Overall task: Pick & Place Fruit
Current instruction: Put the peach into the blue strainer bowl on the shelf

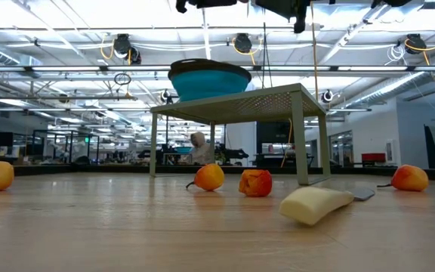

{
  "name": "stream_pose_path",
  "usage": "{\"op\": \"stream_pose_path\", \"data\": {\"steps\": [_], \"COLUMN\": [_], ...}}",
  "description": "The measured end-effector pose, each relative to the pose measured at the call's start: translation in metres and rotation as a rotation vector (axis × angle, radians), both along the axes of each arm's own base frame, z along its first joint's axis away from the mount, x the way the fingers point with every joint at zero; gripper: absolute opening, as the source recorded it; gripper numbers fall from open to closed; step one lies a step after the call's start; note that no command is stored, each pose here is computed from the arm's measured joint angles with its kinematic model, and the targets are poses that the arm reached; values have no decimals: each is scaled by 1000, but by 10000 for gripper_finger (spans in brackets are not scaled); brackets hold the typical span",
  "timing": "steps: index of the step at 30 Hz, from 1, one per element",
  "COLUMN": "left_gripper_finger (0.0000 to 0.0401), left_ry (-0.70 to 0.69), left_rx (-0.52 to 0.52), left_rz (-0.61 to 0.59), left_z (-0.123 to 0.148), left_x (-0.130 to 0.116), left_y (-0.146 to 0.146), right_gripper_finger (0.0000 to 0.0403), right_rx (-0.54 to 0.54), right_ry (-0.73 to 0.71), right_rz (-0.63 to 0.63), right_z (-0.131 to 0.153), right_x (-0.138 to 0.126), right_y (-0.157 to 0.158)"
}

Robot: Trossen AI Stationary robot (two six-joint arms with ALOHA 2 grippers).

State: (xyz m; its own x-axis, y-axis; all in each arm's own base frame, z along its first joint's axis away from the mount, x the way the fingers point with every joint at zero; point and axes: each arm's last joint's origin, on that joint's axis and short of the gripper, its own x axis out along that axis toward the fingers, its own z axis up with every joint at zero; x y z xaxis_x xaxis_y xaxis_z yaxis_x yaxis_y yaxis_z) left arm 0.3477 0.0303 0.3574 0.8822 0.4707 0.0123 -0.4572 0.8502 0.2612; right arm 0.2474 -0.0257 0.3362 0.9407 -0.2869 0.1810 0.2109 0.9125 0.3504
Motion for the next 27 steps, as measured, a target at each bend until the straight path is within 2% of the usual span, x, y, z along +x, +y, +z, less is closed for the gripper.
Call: {"op": "stream_pose_path", "data": {"steps": [7, 15, 21, 27], "left_gripper_finger": [0, 0, 0, 0], "left_ry": [72, 146, 174, 193], "left_rx": [2, -91, -173, -243], "left_rz": [90, 152, 189, 147], "left_z": [6, 5, 0, -4], "left_x": [-16, -34, -41, -44], "left_y": [10, 27, 39, 52], "right_gripper_finger": [242, 231, 173, 98], "right_rx": [8, 3, -38, -71], "right_ry": [34, 92, 144, 174], "right_rz": [-25, -21, -22, 27], "right_z": [-3, -9, -12, -19], "right_x": [0, 1, 1, 1], "right_y": [-1, -1, -1, 1]}}
